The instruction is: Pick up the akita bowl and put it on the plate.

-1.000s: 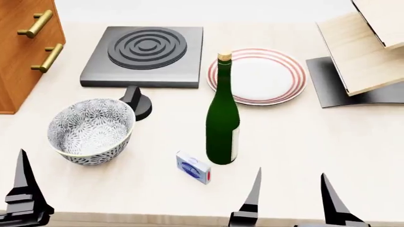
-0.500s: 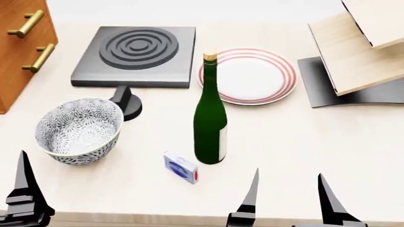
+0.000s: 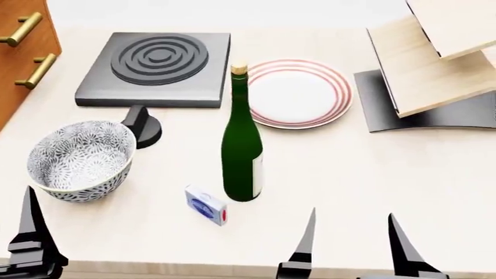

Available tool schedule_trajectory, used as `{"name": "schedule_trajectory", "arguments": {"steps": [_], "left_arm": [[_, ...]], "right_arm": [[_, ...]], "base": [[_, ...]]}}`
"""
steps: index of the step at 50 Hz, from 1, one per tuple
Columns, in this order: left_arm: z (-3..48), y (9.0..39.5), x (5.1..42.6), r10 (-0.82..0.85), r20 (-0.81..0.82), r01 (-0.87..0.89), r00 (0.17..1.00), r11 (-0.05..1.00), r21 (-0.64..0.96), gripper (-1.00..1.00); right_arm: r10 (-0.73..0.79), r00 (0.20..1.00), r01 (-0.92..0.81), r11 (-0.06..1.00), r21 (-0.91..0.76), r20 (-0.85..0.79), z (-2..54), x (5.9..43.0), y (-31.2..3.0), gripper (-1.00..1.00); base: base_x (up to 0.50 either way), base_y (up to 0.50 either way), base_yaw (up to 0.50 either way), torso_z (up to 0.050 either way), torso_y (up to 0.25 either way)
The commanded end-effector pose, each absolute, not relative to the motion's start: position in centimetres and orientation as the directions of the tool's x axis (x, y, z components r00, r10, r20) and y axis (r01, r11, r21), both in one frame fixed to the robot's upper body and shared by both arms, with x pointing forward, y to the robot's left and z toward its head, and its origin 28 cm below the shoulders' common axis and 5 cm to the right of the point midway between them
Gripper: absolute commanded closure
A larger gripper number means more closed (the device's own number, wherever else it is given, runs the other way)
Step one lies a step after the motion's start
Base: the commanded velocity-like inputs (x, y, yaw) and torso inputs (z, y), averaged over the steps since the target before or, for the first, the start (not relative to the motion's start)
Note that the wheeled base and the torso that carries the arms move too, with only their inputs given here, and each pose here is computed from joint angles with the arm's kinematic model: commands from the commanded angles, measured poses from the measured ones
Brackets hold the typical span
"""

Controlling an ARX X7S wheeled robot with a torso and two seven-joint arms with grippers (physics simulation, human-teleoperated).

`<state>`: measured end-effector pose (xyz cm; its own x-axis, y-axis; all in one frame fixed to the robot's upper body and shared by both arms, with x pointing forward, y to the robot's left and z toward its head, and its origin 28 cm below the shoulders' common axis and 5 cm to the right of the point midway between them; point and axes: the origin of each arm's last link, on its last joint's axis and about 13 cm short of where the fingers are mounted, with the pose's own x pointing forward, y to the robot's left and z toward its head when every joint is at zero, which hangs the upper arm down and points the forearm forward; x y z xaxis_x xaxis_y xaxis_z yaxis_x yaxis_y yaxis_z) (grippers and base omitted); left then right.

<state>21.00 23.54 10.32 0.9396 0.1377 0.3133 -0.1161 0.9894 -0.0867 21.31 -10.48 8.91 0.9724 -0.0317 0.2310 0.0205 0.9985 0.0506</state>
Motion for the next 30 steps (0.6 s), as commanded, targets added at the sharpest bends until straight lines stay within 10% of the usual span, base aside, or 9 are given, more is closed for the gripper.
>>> {"name": "schedule_trajectory", "arguments": {"steps": [1,30], "left_arm": [[10.28,23.54,20.98,0.138,0.313,-0.115,0.94,0.989,-0.09,-1.0],[10.07,23.52,20.98,0.133,0.314,-0.111,0.94,0.99,-0.089,-1.0]], "right_arm": [[-0.029,0.973,0.018,0.999,0.049,0.231,8.88,21.3,-10.44,-1.0],[-0.024,0.968,0.024,1.0,0.003,0.251,8.83,21.11,-10.12,-1.0]], "base": [[0.0,-0.08,0.0,0.0,0.0],[0.0,-0.06,0.0,0.0,0.0]]}}
